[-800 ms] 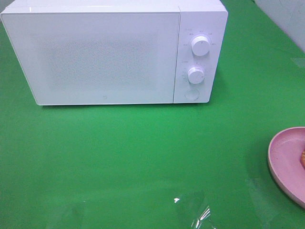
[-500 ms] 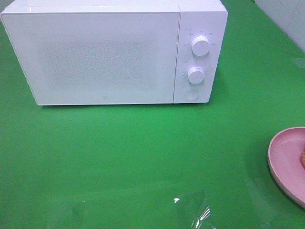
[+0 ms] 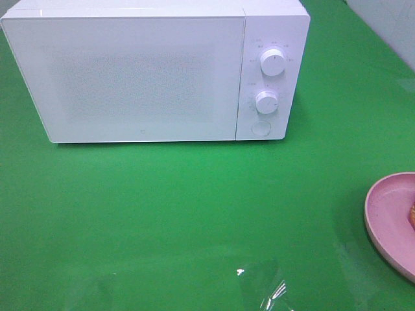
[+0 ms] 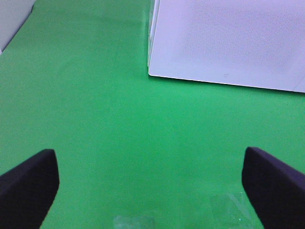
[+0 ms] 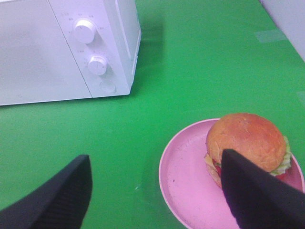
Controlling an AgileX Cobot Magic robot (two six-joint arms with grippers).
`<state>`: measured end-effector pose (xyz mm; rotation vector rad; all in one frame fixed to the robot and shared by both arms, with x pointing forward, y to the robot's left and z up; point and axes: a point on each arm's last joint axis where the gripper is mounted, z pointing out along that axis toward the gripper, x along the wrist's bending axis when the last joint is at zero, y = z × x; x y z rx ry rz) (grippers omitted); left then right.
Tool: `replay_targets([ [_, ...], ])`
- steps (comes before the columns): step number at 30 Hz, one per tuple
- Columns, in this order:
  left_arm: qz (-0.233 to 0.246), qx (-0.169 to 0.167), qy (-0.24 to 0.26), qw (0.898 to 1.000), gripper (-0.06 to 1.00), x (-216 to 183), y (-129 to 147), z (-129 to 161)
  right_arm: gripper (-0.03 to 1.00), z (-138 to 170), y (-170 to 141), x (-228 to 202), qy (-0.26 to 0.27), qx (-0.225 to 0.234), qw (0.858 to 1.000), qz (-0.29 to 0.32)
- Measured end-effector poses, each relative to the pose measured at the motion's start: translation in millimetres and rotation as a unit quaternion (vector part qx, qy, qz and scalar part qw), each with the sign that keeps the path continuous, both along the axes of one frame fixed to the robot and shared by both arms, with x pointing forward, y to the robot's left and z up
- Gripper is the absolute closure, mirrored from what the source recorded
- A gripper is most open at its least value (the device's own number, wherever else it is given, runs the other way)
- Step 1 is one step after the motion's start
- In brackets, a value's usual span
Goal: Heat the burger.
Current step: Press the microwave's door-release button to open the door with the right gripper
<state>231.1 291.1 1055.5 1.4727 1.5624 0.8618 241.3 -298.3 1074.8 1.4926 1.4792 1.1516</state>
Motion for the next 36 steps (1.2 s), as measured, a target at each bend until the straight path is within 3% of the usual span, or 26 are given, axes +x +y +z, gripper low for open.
replay_targets([
  [5, 0.000, 0.000, 0.000, 1.000, -0.01, 0, 0, 0, 0.24, 6, 2, 17, 0.013, 0.002, 1.000, 0.002],
  [14, 0.000, 0.000, 0.000, 1.000, -0.01, 0, 0, 0, 0.24, 15, 4, 41, -0.025, 0.002, 1.000, 0.000],
  [25, 0.000, 0.000, 0.000, 1.000, -0.01, 0, 0, 0, 0.24, -13, 7, 73, -0.051, 0.005, 0.999, 0.000],
  [36, 0.000, 0.000, 0.000, 1.000, -0.01, 0, 0, 0, 0.24, -20, 10, 102, -0.071, 0.000, 0.997, 0.001],
])
